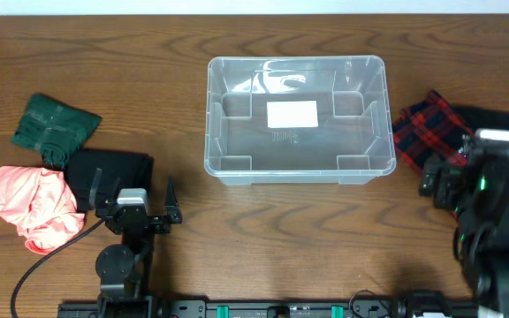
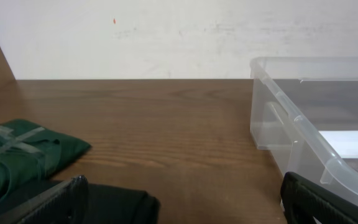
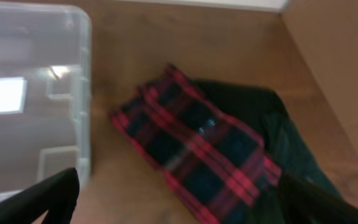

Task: Pack container
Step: 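Reach the right gripper to the red plaid shirt and grasp it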

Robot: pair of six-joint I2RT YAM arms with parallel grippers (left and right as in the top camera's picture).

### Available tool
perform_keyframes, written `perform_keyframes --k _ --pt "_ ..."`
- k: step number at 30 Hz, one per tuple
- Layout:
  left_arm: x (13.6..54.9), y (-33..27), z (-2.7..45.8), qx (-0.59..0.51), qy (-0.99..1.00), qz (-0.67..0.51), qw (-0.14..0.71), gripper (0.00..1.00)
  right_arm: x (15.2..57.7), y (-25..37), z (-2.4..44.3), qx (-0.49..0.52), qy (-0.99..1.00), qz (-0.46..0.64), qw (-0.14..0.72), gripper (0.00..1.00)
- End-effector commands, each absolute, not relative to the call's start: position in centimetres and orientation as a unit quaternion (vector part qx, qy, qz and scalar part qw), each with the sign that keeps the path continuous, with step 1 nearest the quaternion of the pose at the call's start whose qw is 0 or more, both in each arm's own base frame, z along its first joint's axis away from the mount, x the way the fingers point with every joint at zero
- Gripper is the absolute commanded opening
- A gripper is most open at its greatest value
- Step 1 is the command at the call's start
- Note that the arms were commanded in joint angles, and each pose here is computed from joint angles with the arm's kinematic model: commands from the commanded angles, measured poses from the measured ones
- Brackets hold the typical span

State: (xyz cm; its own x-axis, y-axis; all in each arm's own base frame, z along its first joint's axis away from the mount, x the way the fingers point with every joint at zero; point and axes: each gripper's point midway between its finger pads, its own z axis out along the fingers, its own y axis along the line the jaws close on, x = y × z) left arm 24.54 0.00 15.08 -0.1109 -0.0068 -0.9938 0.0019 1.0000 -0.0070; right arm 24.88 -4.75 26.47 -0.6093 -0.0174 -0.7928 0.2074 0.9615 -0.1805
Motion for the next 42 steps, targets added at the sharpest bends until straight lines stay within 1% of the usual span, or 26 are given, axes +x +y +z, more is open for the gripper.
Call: perform_keyframes --k 1,3,7,10,14,16,23,27,36,42 --pt "24.4 0.0 13.5 0.003 0.763 0.001 0.647 0.98 25.1 -6.1 25.9 0.039 0.919 -0.161 0.357 0.99" --pt "24.4 0.0 13.5 0.003 0.763 0.001 0.647 0.98 25.3 -6.2 24.7 0.032 0.935 -0.163 0.313 0.99" --pt "24.4 0.0 13.5 0.003 0.763 0.001 0.647 0.98 25.9 -6.2 23.0 0.005 0.949 -0.168 0.268 0.99" --pt "24.4 0.0 13.5 0.003 0.763 0.001 0.647 0.98 25.9 -6.4 20.7 -0.075 0.958 -0.189 0.204 0.99" --pt "24.4 0.0 13.5 0.003 0.763 0.001 0.647 0.98 25.5 -8.5 17.9 -0.079 0.961 -0.239 0.117 0.99" --pt "24.4 0.0 13.5 0.003 0.763 0.001 0.647 0.98 25.9 -9.2 16.8 -0.081 0.959 -0.256 0.086 0.99" --pt "24.4 0.0 13.5 0.003 0.763 0.001 0.647 0.98 26.7 -9.3 12.1 -0.114 0.962 -0.246 0.001 0.99" --pt "24.4 0.0 13.5 0.003 0.763 0.001 0.647 0.98 26.8 -9.3 10.3 -0.121 0.962 -0.241 -0.029 0.99" --pt "24.4 0.0 13.5 0.003 0.762 0.001 0.647 0.98 28.4 -9.7 8.1 -0.122 0.961 -0.246 -0.031 0.99" --pt "24.4 0.0 13.5 0.003 0.763 0.001 0.647 0.98 27.9 -10.8 5.2 -0.105 0.963 -0.24 -0.064 0.99"
